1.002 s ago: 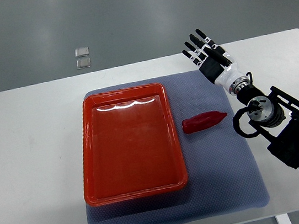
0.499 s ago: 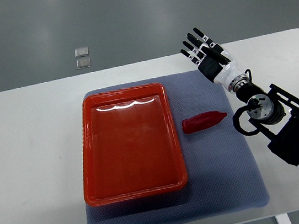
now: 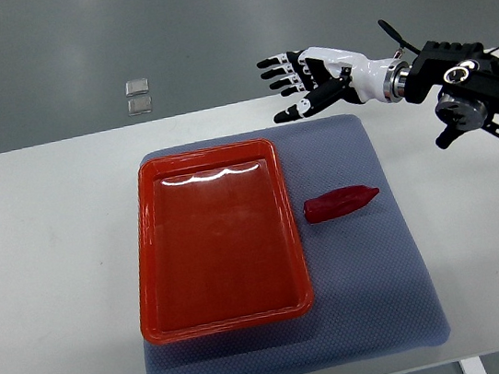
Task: Place red pepper on red tray
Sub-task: 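Move the right hand from rest toward the red pepper beside the tray, then lower the right hand onto the red pepper and close fingers around it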
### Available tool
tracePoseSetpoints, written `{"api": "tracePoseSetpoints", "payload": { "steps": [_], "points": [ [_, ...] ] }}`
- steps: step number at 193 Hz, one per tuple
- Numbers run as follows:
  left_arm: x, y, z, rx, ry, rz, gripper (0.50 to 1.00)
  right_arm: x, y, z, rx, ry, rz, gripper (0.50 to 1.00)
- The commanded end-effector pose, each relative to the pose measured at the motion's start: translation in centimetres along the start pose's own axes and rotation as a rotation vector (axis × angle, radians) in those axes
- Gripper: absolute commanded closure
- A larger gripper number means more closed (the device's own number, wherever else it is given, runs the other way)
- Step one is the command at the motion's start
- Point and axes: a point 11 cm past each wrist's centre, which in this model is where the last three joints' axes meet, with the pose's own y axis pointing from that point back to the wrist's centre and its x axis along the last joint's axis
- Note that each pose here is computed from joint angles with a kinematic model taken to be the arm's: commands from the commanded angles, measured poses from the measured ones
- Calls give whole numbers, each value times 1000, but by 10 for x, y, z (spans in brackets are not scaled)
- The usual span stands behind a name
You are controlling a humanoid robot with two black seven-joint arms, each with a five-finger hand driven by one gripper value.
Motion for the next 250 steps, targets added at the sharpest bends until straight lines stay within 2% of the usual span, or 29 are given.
{"api": "tracePoseSetpoints", "payload": {
  "steps": [1, 14, 67, 142, 250],
  "points": [
    [0, 0, 0, 0, 0, -1, 500, -5, 11, 1, -131, 216, -90, 587],
    [-1, 0, 0, 0, 0, -2, 500, -11, 18, 0, -190, 323, -141, 587],
    [1, 0, 0, 0, 0, 2, 500, -49, 24, 5, -205, 346, -225, 587],
    [1, 0, 0, 2, 0, 4, 500, -63, 30, 54, -278, 337, -153, 591],
    [2, 0, -1, 3, -2, 7, 500, -74, 35, 89, -316, 405, -125, 597]
  ]
}}
